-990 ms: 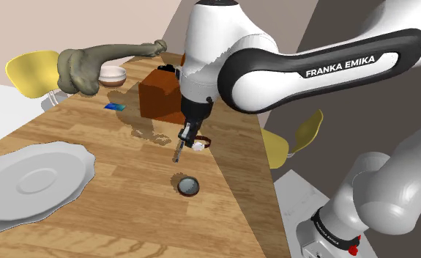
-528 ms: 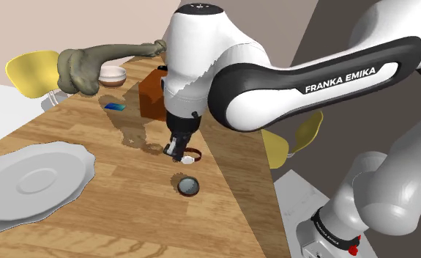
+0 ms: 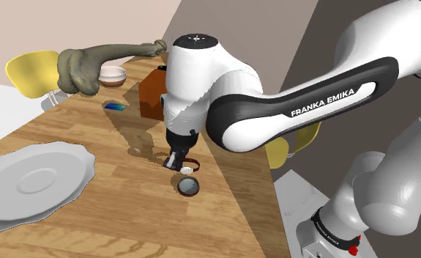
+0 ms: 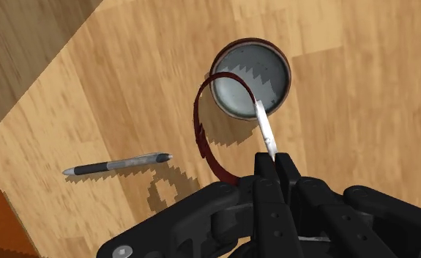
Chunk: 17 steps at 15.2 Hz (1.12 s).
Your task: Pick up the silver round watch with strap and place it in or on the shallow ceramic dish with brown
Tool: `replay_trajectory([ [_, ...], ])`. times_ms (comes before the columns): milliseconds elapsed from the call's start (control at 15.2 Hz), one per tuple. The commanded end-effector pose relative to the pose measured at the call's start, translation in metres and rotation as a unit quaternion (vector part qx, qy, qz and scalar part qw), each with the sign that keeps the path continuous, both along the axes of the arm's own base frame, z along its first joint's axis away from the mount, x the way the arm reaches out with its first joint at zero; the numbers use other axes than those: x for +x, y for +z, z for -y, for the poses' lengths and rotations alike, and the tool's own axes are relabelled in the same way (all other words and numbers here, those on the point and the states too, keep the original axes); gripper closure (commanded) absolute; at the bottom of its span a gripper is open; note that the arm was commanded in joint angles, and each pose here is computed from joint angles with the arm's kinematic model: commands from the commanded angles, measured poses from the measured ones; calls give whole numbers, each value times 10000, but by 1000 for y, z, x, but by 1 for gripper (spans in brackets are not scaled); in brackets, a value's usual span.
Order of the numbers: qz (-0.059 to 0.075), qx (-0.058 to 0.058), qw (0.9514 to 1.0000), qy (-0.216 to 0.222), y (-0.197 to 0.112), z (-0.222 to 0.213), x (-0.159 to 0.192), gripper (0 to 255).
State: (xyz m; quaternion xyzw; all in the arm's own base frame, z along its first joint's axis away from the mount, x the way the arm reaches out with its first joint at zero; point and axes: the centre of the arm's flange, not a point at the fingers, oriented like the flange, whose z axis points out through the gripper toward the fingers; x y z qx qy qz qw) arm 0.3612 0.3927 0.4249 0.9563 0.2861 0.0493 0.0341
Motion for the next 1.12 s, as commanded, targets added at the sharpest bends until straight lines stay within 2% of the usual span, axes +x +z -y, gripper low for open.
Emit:
replay_trajectory([
  [0, 1, 2, 10000, 0, -11, 0, 1, 255],
  [264, 1, 2, 10000, 0, -30, 0, 1, 255],
  [726, 1, 2, 10000, 0, -30, 0, 1, 255],
  [792, 1, 2, 10000, 0, -30, 0, 1, 0],
  [1056, 1, 2, 10000, 0, -30, 0, 1, 0],
])
